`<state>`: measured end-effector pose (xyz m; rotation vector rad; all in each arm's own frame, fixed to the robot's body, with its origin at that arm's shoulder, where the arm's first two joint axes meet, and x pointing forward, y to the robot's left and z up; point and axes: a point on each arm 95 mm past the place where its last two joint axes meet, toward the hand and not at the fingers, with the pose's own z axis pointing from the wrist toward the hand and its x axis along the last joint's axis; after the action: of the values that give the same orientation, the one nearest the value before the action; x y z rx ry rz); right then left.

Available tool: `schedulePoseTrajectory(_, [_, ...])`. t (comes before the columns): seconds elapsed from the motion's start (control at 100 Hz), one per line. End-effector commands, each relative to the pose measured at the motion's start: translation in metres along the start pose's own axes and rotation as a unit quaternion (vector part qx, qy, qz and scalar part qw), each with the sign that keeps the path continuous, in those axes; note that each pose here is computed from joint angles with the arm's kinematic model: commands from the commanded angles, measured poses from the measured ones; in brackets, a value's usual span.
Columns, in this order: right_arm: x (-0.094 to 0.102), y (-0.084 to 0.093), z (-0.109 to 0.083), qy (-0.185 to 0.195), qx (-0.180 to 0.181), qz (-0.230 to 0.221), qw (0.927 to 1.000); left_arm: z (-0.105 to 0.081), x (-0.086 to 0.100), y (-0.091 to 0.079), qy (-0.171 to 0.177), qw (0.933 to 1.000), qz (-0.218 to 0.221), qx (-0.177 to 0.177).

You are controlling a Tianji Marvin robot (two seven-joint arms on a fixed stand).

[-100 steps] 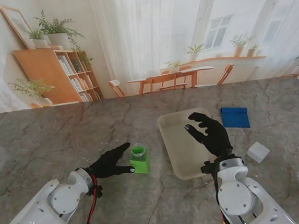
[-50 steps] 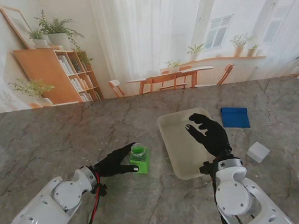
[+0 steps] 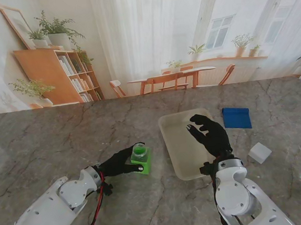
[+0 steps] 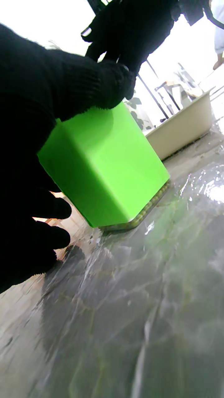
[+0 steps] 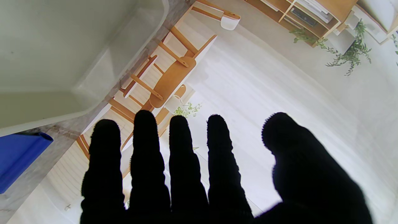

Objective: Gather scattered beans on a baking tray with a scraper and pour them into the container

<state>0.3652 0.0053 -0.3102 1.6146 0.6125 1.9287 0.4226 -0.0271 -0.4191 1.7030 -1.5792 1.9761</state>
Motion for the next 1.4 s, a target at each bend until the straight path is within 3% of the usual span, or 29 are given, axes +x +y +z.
schedulePoseTrajectory(0.0, [0.001,-0.002,0.000,-0.004,0.004,0.004,1.0000,0.001,-0.003,0.024,-0.006,0.9996,-0.011,-0.027])
schedulePoseTrajectory(0.3, [0.001,-0.002,-0.001,-0.008,0.001,0.004,1.0000,0.011,-0.003,0.036,-0.014,0.9976,-0.067,-0.005])
schedulePoseTrajectory(0.63, [0.000,0.001,-0.002,-0.013,-0.008,0.002,0.9999,0.017,0.006,0.040,-0.023,0.9905,-0.113,0.075])
schedulePoseTrajectory(0.86, [0.001,0.004,-0.002,-0.016,-0.017,0.006,0.9997,0.014,0.019,0.031,-0.018,0.9921,-0.071,0.101])
schedulePoseTrajectory(1.02, [0.008,0.012,0.001,0.000,-0.022,0.000,0.9998,0.008,0.033,0.013,-0.018,0.9918,-0.023,0.124])
schedulePoseTrajectory(1.21, [0.018,0.033,0.003,0.032,-0.027,-0.025,0.9988,-0.002,0.049,-0.009,-0.029,0.9868,0.026,0.157])
schedulePoseTrajectory(1.39, [0.024,0.065,0.002,0.064,-0.032,-0.076,0.9945,-0.012,0.066,-0.026,-0.039,0.9790,0.078,0.184])
